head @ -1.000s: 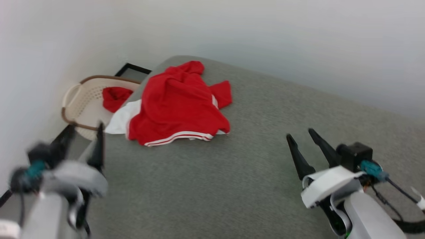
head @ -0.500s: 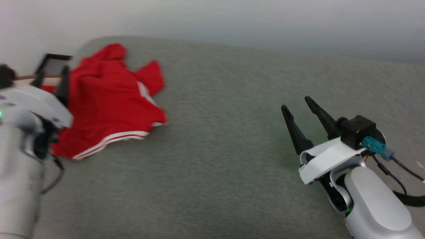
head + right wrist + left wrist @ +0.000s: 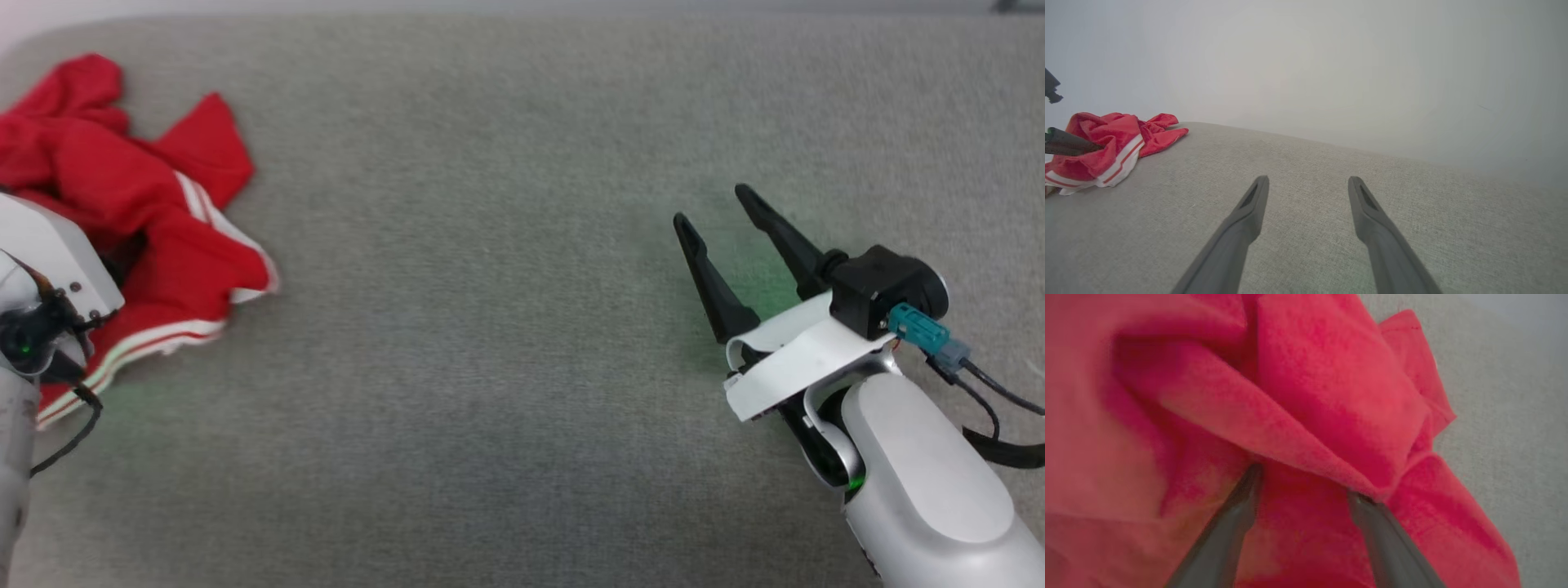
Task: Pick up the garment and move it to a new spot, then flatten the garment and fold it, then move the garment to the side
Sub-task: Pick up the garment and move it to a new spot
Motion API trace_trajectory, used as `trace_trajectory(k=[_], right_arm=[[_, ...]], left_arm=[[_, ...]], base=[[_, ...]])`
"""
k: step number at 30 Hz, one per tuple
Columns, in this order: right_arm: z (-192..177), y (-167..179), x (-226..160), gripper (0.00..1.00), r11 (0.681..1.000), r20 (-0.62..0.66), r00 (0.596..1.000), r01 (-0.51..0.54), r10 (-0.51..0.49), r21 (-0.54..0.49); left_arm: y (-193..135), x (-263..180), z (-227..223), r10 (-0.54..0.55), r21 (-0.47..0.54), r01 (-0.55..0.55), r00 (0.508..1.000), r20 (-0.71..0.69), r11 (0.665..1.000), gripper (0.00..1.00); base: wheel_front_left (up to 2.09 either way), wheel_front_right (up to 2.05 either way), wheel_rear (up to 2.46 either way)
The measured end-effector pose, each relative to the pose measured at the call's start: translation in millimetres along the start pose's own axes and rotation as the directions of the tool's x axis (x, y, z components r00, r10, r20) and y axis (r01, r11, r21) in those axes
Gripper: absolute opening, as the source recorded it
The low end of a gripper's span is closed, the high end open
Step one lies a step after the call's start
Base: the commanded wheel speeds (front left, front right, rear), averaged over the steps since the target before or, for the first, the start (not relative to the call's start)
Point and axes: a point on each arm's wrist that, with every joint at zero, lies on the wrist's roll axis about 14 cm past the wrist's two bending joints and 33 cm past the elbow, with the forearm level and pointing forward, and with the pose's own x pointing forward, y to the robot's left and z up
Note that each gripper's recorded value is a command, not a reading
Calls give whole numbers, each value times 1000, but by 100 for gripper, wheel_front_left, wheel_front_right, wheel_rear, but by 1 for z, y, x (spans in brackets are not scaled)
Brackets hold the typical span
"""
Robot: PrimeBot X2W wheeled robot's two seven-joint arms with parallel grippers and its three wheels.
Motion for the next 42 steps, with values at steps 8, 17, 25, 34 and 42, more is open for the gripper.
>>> trace_trajectory(k=[8,17,25,34,42], right_arm=[[-12,-15,-2,100,1000,-25,999,22,-22,-19],[-5,-10,1,100,1000,-7,1000,9,-9,-27],[8,1,-10,100,1000,15,1000,16,-16,3],[38,11,-27,100,998,85,995,45,-48,35],[60,-5,-51,100,989,145,980,132,-140,58]], left_arm=[[-4,32,-34,4,-21,-8,984,-178,1000,100],[-13,39,-25,-31,-18,29,995,-91,999,0],[-41,10,3,-132,-52,137,988,82,989,0],[-107,-60,69,-366,-23,394,874,318,919,0],[-227,-112,62,-677,153,662,695,241,734,0]], base=[[0,0,0],[0,0,0],[0,0,0],[0,0,0],[0,0,0]])
